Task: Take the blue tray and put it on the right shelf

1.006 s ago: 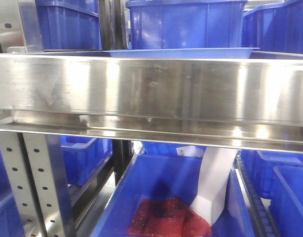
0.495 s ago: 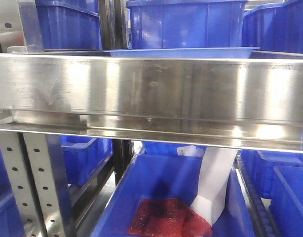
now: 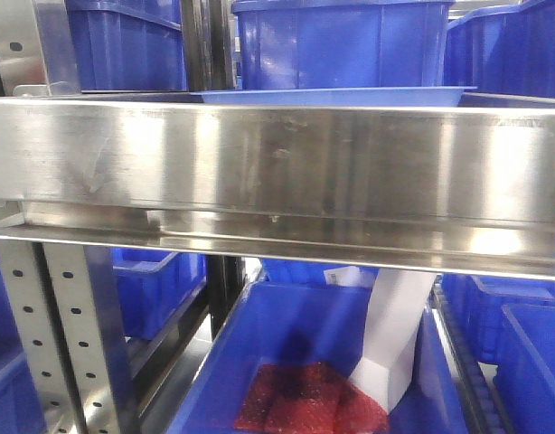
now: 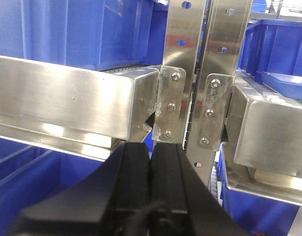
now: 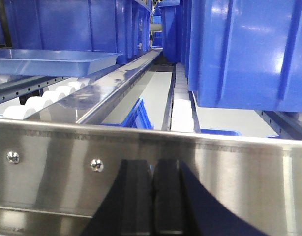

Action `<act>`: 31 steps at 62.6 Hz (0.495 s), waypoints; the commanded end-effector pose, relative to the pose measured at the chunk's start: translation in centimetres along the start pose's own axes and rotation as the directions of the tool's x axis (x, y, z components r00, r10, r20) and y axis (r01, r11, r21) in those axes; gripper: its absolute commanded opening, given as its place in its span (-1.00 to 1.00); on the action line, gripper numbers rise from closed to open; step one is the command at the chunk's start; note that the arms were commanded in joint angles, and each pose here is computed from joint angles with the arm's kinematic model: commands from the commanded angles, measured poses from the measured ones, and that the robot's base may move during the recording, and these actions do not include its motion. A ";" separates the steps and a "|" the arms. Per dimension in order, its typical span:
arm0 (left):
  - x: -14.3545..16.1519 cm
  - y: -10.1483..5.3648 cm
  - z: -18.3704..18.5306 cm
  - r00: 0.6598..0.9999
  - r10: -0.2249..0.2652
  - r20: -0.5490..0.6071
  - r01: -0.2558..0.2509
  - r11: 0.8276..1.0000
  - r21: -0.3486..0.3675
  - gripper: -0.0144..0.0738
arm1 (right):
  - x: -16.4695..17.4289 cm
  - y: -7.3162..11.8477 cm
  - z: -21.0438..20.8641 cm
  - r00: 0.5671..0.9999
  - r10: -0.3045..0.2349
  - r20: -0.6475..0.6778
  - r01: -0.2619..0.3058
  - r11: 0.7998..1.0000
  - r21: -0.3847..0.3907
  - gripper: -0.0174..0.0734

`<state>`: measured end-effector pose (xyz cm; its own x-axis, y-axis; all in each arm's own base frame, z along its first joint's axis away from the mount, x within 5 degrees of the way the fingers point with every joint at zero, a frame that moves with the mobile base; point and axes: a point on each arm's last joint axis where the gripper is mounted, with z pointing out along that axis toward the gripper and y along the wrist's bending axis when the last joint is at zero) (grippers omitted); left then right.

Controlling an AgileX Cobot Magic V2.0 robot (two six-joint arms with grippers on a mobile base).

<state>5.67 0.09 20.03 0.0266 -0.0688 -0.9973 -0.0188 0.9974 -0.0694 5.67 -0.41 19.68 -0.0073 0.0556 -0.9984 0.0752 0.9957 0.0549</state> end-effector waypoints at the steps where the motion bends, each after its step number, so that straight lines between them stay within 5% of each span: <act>1: 0.2 0.1 0.0 0.997 -0.005 0.073 0.006 1.000 -0.007 -0.78 | -1.7 0.0 -0.3 0.991 -0.002 0.134 0.002 1.000 0.004 -0.49; 31: 0.2 0.1 0.0 0.997 -0.005 0.073 0.006 1.000 -0.007 -0.78 | -1.7 0.0 -0.3 0.991 -0.002 0.134 0.002 1.000 0.004 -0.49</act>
<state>5.67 0.09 20.03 0.0266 -0.0688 -0.9973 -0.0188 0.9974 -0.0694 5.67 -0.41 19.68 -0.0073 0.0562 -0.9984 0.0751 0.9956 0.0555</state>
